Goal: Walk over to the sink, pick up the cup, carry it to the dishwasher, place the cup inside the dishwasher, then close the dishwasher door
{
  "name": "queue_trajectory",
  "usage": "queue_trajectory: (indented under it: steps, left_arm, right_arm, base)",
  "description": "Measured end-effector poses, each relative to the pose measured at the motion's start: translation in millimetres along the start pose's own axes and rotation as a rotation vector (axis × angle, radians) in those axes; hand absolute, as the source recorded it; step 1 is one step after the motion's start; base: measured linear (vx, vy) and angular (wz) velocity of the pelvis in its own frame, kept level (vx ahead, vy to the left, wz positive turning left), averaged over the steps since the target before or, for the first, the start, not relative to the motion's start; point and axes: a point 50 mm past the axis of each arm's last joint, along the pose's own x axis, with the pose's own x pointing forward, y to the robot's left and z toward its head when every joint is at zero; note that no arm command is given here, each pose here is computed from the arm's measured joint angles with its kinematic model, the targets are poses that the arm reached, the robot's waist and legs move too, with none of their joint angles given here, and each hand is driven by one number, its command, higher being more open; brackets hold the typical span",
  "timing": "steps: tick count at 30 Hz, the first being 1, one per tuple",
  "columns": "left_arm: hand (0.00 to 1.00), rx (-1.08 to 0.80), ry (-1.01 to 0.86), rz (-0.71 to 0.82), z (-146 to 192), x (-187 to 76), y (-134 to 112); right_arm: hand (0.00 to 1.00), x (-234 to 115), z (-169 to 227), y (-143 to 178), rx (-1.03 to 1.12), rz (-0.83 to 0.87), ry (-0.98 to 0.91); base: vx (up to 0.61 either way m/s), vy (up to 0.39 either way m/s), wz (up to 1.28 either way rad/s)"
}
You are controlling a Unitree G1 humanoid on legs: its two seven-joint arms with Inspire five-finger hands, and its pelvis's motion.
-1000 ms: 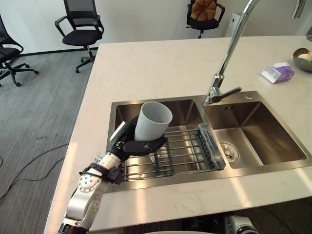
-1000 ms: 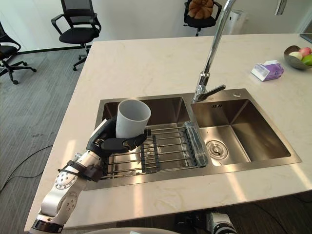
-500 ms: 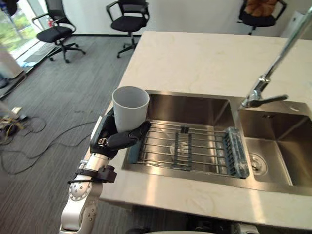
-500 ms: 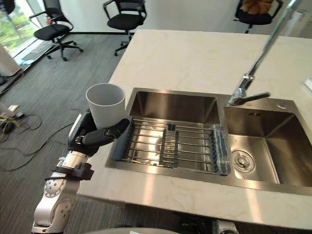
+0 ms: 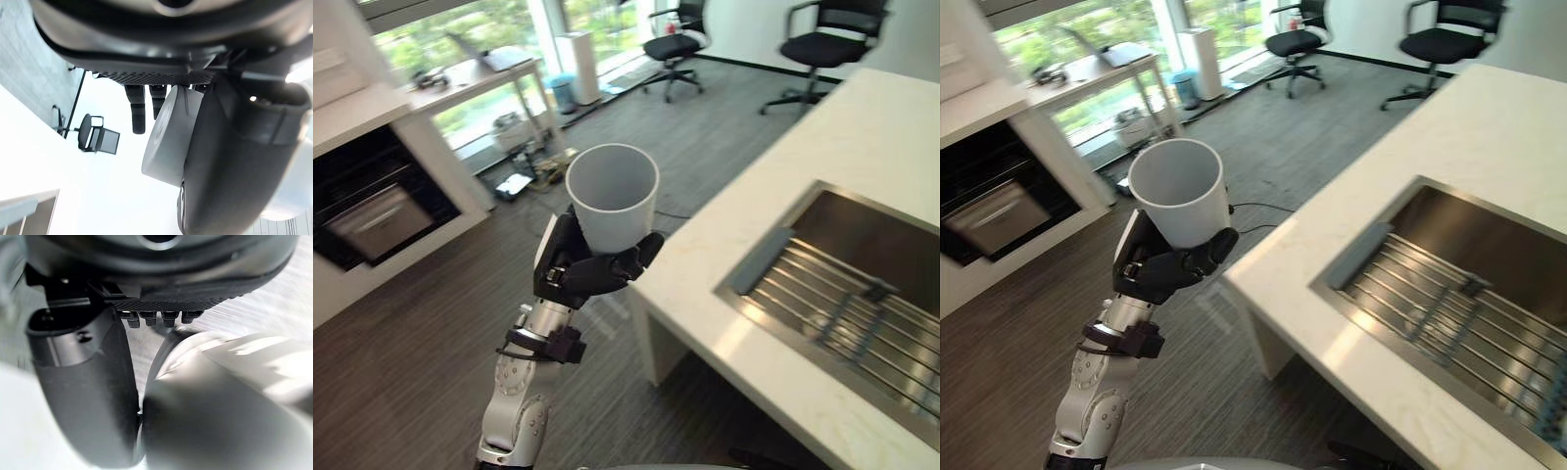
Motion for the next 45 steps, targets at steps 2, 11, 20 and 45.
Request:
queue_trajectory:
  steps: [2, 11, 20, 45]
  left_arm:
    - [0.0, 0.023, -0.002, 0.012, 4.7, -3.0, -0.9]
    - [0.0, 0.109, 0.054, -0.102, -10.1, -13.3, -1.0]
    - [0.0, 0.098, 0.086, -0.158, -30.8, -14.9, -35.1]
    - [0.0, 0.018, 0.031, 0.536, -24.1, -57.1, 55.7]
  right_arm:
    - [1.0, -2.9, 3.5, -9.1, -0.046, -0.037, -0.002]
    - [1.0, -0.4, 9.2, 49.8, 0.163, 0.123, -0.068]
    - [1.0, 0.3, 0.0, 73.1, 0.056, 0.194, -0.073]
    - [1.0, 4.0, -49.6, 55.3, 0.05, 0.22, 0.027]
  base:
    - [-0.12, 0.528, 1.69]
    - [0.16, 0.129, 2.49]
    - [0.4, -0.058, 1.06]
    - [-0.01, -0.007, 0.03]
